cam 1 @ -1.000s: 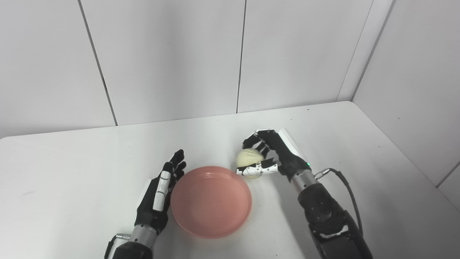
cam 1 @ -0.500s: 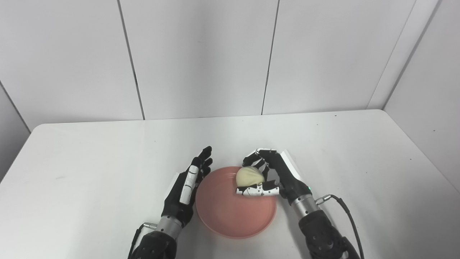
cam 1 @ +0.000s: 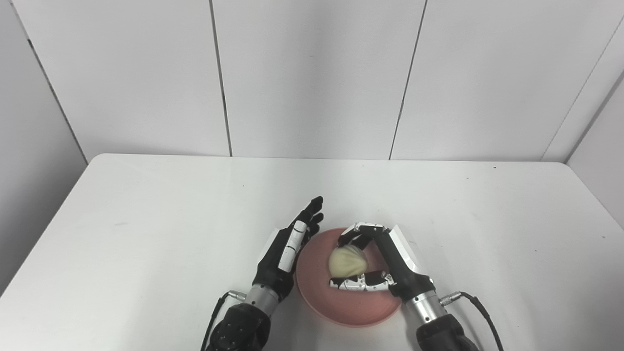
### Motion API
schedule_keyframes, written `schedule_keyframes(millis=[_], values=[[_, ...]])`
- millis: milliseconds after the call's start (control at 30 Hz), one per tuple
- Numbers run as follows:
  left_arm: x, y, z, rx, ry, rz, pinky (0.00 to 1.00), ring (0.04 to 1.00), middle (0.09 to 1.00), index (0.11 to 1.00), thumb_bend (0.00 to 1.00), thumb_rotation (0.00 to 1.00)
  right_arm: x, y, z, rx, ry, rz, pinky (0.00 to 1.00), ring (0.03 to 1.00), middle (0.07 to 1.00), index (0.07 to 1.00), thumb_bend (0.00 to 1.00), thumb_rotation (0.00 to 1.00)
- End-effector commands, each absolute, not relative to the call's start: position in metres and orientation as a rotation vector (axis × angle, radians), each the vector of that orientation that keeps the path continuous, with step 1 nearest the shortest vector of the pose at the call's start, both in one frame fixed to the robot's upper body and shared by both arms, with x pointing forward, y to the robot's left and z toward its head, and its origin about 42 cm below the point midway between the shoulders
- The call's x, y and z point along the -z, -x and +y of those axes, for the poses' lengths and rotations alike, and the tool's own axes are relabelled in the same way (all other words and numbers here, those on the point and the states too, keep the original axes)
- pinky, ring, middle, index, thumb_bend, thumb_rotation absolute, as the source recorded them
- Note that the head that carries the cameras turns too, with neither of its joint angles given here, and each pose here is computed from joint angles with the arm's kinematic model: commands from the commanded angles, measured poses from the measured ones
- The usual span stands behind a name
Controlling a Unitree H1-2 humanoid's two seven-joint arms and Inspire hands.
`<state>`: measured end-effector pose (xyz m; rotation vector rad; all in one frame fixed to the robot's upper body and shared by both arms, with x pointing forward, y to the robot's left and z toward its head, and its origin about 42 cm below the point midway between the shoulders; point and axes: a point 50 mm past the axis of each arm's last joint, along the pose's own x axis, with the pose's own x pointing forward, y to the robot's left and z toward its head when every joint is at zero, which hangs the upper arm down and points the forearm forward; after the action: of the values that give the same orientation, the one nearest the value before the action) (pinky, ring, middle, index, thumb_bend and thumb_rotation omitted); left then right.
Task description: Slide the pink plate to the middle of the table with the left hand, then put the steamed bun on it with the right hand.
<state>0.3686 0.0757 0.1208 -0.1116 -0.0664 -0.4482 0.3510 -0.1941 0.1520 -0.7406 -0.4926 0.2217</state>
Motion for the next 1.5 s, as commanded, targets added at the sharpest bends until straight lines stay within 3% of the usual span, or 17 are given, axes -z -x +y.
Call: schedule_keyframes(millis=[0, 133, 233, 267, 300, 333, 400, 467, 700, 833, 1067, 1267, 1467], values=[[-0.104, -0.357, 0.072, 0.446, 0.126, -0.032, 1.00, 0.981, 0.990, 0.913, 0.65, 1.00, -0.166, -0.355, -0.195, -0.223, 0.773, -0.606, 0.48, 0.469, 0.528, 0.468, 0.51, 0.00], [-0.106, -0.357, 0.073, 0.445, 0.126, -0.043, 0.99, 0.976, 0.992, 0.920, 0.66, 1.00, -0.170, -0.356, -0.197, -0.262, 0.838, -0.642, 0.53, 0.460, 0.505, 0.494, 0.51, 0.00], [-0.105, -0.358, 0.074, 0.446, 0.127, -0.049, 1.00, 0.979, 0.990, 0.920, 0.64, 1.00, -0.177, -0.354, -0.196, -0.282, 0.869, -0.643, 0.57, 0.627, 0.498, 0.496, 0.52, 0.00], [-0.105, -0.358, 0.074, 0.446, 0.128, -0.050, 1.00, 0.979, 0.989, 0.919, 0.64, 1.00, -0.178, -0.354, -0.196, -0.289, 0.876, -0.636, 0.59, 0.661, 0.614, 0.497, 0.51, 0.08], [-0.105, -0.358, 0.074, 0.446, 0.129, -0.052, 1.00, 0.980, 0.990, 0.919, 0.64, 1.00, -0.179, -0.354, -0.196, -0.293, 0.885, -0.630, 0.61, 0.680, 0.660, 0.497, 0.51, 0.10], [-0.105, -0.358, 0.075, 0.445, 0.128, -0.054, 1.00, 0.982, 0.994, 0.923, 0.63, 1.00, -0.181, -0.353, -0.196, -0.297, 0.898, -0.621, 0.66, 0.709, 0.705, 0.587, 0.54, 0.12], [-0.105, -0.359, 0.076, 0.442, 0.137, -0.051, 1.00, 0.984, 0.998, 0.923, 0.63, 1.00, -0.183, -0.352, -0.195, -0.307, 0.919, -0.591, 0.73, 0.740, 0.739, 0.705, 0.59, 0.16], [-0.105, -0.359, 0.078, 0.439, 0.141, -0.050, 1.00, 0.982, 0.996, 0.919, 0.63, 1.00, -0.184, -0.352, -0.195, -0.320, 0.935, -0.562, 0.79, 0.767, 0.772, 0.765, 0.61, 0.21], [-0.105, -0.359, 0.081, 0.422, 0.146, -0.052, 1.00, 0.979, 0.987, 0.915, 0.64, 1.00, -0.181, -0.352, -0.195, -0.363, 1.014, -0.478, 0.91, 0.857, 0.847, 0.830, 0.63, 0.39], [-0.106, -0.360, 0.084, 0.417, 0.154, -0.052, 1.00, 0.983, 0.985, 0.914, 0.64, 1.00, -0.179, -0.351, -0.195, -0.378, 1.023, -0.448, 0.92, 0.891, 0.884, 0.852, 0.63, 0.46], [-0.108, -0.361, 0.092, 0.393, 0.152, -0.049, 1.00, 0.989, 0.997, 0.909, 0.66, 1.00, -0.178, -0.351, -0.196, -0.336, 0.928, -0.455, 0.92, 0.910, 0.919, 0.886, 0.63, 0.48], [-0.112, -0.361, 0.099, 0.378, 0.158, -0.068, 1.00, 1.000, 1.000, 0.936, 0.67, 0.98, -0.174, -0.352, -0.203, -0.188, 0.719, -0.482, 0.81, 0.916, 0.948, 0.941, 0.60, 0.61], [-0.113, -0.359, 0.103, 0.339, 0.146, -0.095, 1.00, 1.000, 1.000, 0.985, 0.66, 0.93, -0.173, -0.355, -0.208, -0.097, 0.538, -0.448, 0.92, 0.963, 0.995, 0.992, 0.60, 0.78]])
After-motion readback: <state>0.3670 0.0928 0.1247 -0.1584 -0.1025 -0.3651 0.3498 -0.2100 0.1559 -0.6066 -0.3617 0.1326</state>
